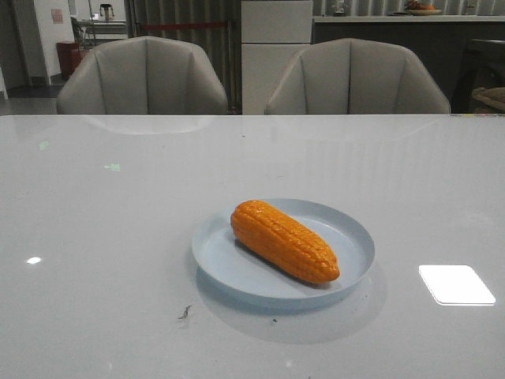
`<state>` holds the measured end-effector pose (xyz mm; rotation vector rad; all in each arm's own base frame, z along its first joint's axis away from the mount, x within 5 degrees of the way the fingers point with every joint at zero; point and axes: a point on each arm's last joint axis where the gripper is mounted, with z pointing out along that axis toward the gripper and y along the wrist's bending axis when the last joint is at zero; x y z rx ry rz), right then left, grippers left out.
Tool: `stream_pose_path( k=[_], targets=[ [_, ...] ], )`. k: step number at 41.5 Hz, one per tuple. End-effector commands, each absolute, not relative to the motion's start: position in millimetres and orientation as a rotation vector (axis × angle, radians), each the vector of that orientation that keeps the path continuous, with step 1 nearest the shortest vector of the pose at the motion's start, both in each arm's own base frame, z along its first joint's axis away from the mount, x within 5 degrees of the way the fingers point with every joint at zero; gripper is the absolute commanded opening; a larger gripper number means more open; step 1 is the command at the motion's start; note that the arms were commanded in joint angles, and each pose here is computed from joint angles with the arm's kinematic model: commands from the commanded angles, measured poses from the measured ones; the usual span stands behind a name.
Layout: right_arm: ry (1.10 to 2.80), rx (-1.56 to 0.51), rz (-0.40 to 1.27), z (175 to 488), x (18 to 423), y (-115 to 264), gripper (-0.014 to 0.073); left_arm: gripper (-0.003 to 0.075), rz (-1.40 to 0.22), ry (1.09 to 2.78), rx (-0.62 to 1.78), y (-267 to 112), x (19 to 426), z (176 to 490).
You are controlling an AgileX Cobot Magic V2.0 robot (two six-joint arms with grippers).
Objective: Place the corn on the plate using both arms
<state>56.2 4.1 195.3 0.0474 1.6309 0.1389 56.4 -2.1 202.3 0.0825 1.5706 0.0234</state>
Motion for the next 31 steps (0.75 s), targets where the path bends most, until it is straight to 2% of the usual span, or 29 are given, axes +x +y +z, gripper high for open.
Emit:
stream_pose_path(
  k=[1, 12, 31],
  targets=[
    [1.580, 0.044, 0.131, 202, 54, 4, 0.0057, 0.0093, 0.009, 1.511, 0.065, -2, 56, 198],
    [1.754, 0.031, 0.141, 186, 53, 6, 0.0057, 0.0094, 0.009, 1.511, 0.065, -2, 56, 198],
    [1.764, 0.030, 0.142, 185, 52, 6, 0.0057, 0.0094, 0.009, 1.511, 0.065, -2, 56, 198]
  ],
)
